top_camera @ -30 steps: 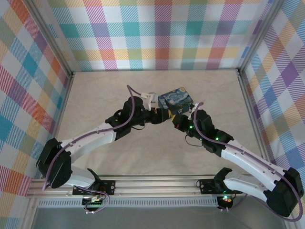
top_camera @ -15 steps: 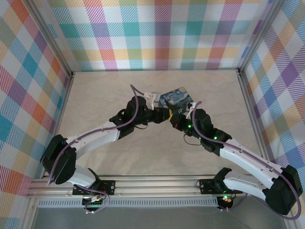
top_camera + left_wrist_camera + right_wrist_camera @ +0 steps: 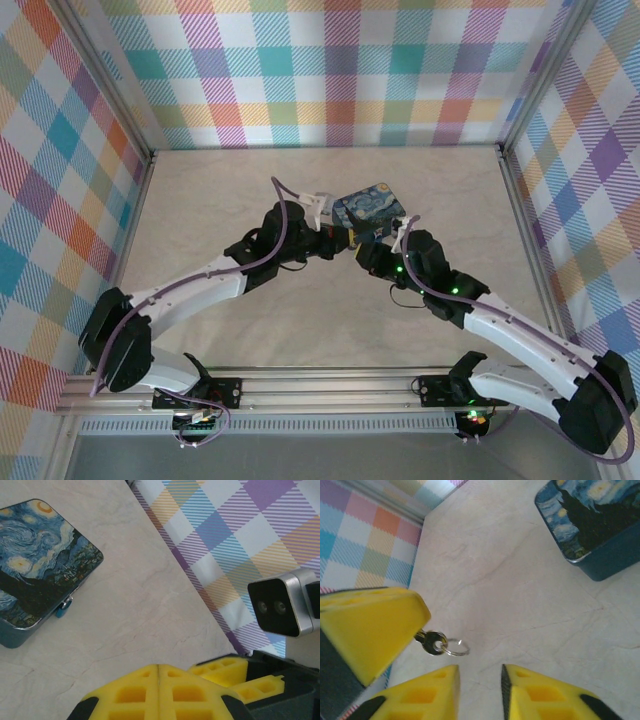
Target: Unlock the padlock with the key
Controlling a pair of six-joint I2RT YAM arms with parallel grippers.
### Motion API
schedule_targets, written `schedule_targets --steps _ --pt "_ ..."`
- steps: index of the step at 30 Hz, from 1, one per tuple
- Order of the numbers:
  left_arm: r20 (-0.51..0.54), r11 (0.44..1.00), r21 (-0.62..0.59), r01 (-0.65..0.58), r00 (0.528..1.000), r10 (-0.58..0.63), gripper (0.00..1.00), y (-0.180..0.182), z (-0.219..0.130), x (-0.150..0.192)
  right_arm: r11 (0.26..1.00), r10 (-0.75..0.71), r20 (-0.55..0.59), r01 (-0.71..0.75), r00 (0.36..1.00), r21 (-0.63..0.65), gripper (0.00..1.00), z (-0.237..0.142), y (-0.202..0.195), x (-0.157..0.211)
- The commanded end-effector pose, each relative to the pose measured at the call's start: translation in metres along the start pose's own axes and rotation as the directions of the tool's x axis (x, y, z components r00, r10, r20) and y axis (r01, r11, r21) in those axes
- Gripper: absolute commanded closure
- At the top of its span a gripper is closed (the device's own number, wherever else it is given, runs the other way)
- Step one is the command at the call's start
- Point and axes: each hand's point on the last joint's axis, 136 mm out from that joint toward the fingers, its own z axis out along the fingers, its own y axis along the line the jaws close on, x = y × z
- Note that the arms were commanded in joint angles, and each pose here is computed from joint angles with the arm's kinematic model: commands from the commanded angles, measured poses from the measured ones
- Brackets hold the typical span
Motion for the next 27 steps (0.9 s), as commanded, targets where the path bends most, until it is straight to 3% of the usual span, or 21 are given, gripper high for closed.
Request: schedule_targets --steps 1,8,13,16,27 --pt "0.039 0.994 0.022 -0.109 0.993 0.108 1.00 -0.022 -0.021 -0.023 0.993 -0.109 -0.017 0.108 0.994 -0.058 0.64 -0.009 -0.001 0.000" --pt "-0.011 0.971 0.116 -0.208 0.978 0.210 1.00 -0.044 -0.039 -0.027 0.904 -0.179 0.053 0.186 0.982 -0.386 0.45 -0.043 0.033 -0.023" --pt "-0.027 0.957 0.173 -0.234 0.970 0.242 1.00 -0.057 -0.045 -0.028 0.806 -0.277 0.065 0.268 0.959 -0.528 0.37 -0.061 0.067 -0.022" --pt "-0.034 0.952 0.198 -0.235 0.969 0.246 1.00 -0.061 -0.045 -0.027 0.765 -0.296 0.038 0.261 0.954 -0.588 0.36 -0.062 0.079 -0.020" --pt "-0.031 0.950 0.215 -0.227 0.971 0.239 1.00 -0.065 -0.044 -0.029 0.763 -0.300 0.024 0.255 0.954 -0.594 0.47 -0.050 0.084 -0.026"
